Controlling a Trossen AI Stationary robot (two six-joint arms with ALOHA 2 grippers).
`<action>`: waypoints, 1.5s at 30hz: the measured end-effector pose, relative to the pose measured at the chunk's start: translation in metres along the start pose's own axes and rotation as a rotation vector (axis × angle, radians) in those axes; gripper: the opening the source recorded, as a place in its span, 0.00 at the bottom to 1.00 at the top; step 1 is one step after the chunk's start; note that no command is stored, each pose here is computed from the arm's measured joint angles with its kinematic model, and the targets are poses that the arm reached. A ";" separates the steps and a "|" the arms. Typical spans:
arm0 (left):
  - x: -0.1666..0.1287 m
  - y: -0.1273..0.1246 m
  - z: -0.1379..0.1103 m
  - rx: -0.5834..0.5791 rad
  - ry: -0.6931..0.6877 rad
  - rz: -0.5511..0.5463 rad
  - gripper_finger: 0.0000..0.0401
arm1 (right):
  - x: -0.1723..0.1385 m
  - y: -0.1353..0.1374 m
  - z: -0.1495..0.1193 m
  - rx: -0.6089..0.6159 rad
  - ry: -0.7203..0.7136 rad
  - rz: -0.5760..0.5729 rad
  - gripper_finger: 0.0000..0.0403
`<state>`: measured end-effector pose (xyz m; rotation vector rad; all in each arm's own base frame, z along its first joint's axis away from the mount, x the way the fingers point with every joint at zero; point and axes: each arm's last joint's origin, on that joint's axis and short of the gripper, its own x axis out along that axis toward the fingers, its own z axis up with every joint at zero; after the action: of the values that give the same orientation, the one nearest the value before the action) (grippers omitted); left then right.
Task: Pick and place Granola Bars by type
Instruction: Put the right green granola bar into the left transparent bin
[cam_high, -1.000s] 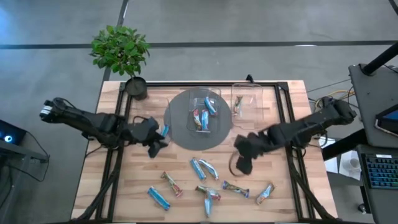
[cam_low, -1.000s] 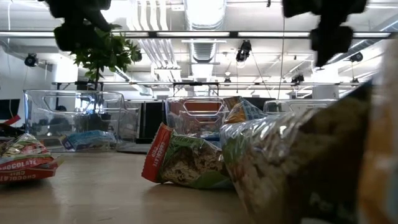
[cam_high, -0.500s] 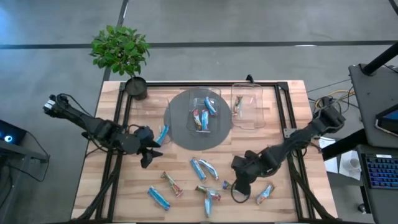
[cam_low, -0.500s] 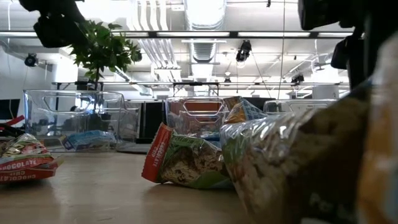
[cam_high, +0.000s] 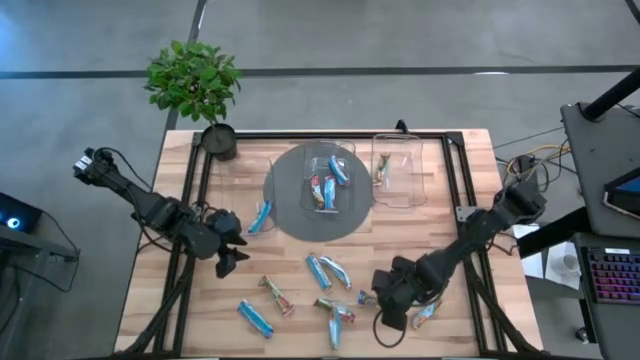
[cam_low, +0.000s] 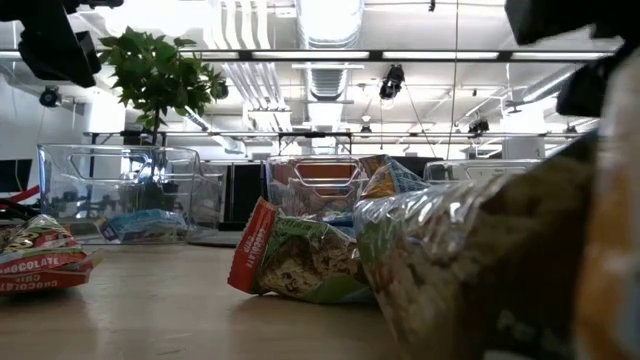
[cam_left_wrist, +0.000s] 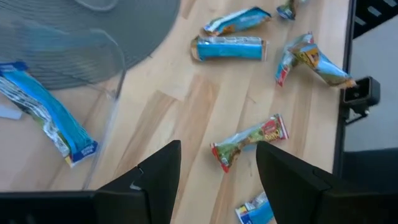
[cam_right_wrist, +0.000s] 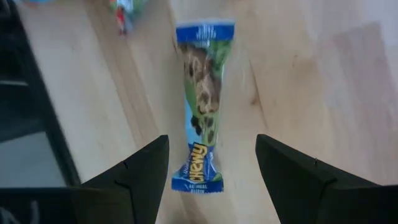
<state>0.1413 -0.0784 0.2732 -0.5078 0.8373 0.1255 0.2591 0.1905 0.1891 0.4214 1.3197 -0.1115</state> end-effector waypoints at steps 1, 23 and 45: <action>0.000 0.000 0.000 0.000 -0.008 0.006 0.48 | 0.005 0.001 -0.002 -0.007 0.011 -0.015 0.57; 0.004 0.003 -0.003 -0.035 -0.017 0.037 0.48 | 0.056 0.001 -0.014 0.031 0.113 -0.102 0.55; 0.011 0.012 0.021 -0.468 -0.261 -0.120 0.48 | -0.037 -0.041 0.069 0.126 -0.244 -0.001 0.08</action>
<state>0.1588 -0.0590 0.2723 -0.9576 0.5164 0.2747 0.2994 0.1225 0.2274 0.4979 1.0755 -0.2412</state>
